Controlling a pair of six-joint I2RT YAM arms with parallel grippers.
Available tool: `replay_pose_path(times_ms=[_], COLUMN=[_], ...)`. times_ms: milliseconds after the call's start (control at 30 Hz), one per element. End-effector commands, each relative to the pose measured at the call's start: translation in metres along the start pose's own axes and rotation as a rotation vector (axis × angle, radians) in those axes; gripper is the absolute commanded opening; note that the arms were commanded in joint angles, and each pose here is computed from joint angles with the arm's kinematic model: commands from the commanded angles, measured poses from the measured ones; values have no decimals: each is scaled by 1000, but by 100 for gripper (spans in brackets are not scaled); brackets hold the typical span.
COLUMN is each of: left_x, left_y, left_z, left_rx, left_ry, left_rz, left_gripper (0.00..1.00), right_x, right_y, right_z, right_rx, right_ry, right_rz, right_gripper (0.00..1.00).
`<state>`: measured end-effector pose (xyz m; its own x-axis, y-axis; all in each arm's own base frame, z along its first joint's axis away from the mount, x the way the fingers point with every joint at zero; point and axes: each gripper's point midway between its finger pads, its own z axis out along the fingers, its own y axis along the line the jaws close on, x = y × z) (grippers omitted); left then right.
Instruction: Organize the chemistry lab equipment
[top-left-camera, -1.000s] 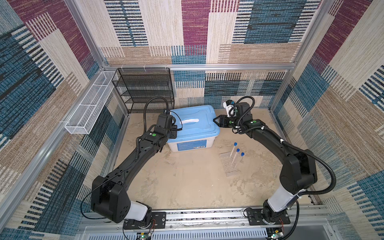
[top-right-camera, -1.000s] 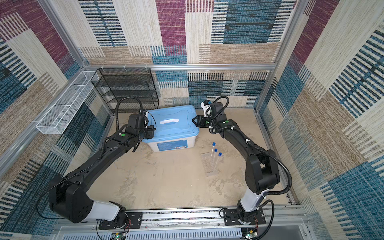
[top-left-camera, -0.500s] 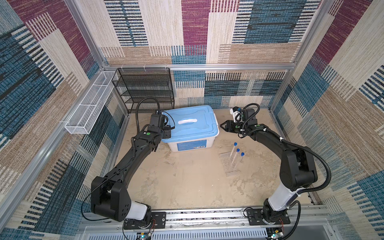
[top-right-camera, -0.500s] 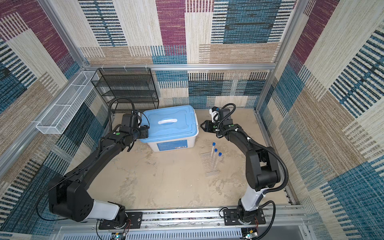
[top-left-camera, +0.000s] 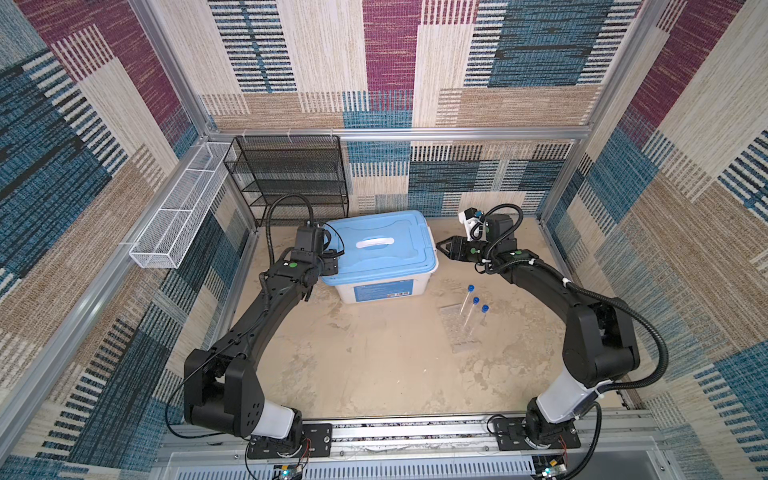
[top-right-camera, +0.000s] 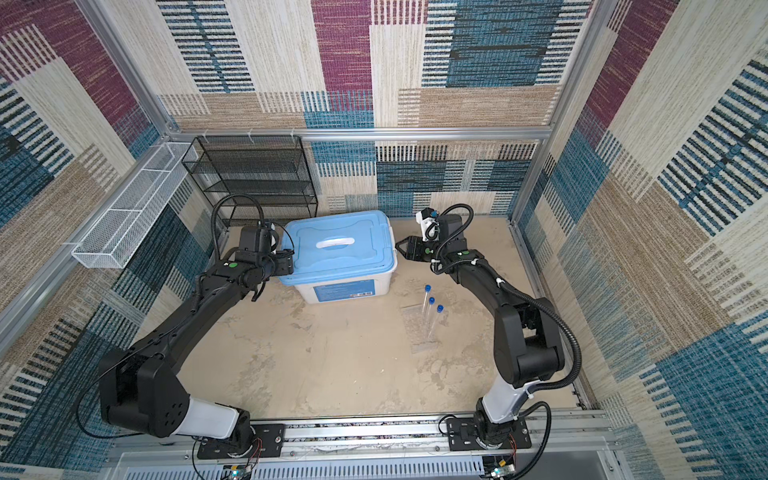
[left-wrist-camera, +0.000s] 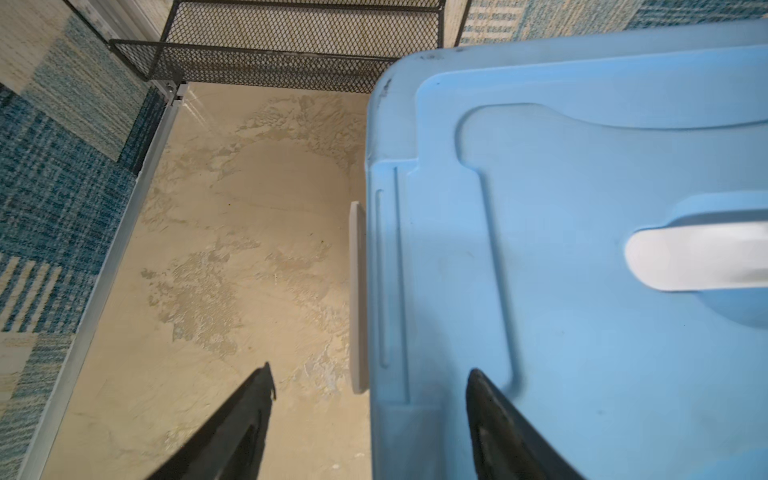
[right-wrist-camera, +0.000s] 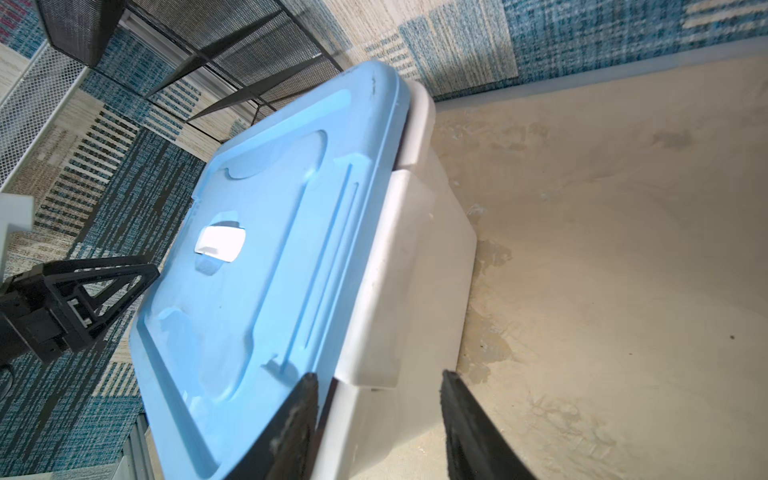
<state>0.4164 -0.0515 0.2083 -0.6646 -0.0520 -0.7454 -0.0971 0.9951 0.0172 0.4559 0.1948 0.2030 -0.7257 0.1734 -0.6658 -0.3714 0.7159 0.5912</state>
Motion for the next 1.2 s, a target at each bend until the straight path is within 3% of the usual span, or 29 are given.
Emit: replay_pose_path(times_ms=[0, 333, 667, 800, 1000, 1167], left_x=[7, 11, 15, 15, 7, -5], left_y=[2, 8, 9, 10, 4, 9], left_z=[2, 6, 11, 11, 6, -1], left_rx=[-6, -20, -15, -22, 27, 67], left_ry=[16, 28, 42, 45, 23, 4], left_rz=[-22, -35, -44, -42, -70, -127], left_gripper=[77, 78, 77, 77, 78, 76], right_x=[-7, 10, 17, 16, -13, -29], right_y=[7, -40, -63, -51, -19, 3], right_z=[7, 14, 15, 13, -9, -28], right_rx=[-42, 167, 238, 180, 110, 52], right_ry=[-14, 23, 44, 31, -71, -141], right_rz=[-4, 34, 74, 55, -79, -98], right_gripper=[52, 48, 44, 45, 54, 61])
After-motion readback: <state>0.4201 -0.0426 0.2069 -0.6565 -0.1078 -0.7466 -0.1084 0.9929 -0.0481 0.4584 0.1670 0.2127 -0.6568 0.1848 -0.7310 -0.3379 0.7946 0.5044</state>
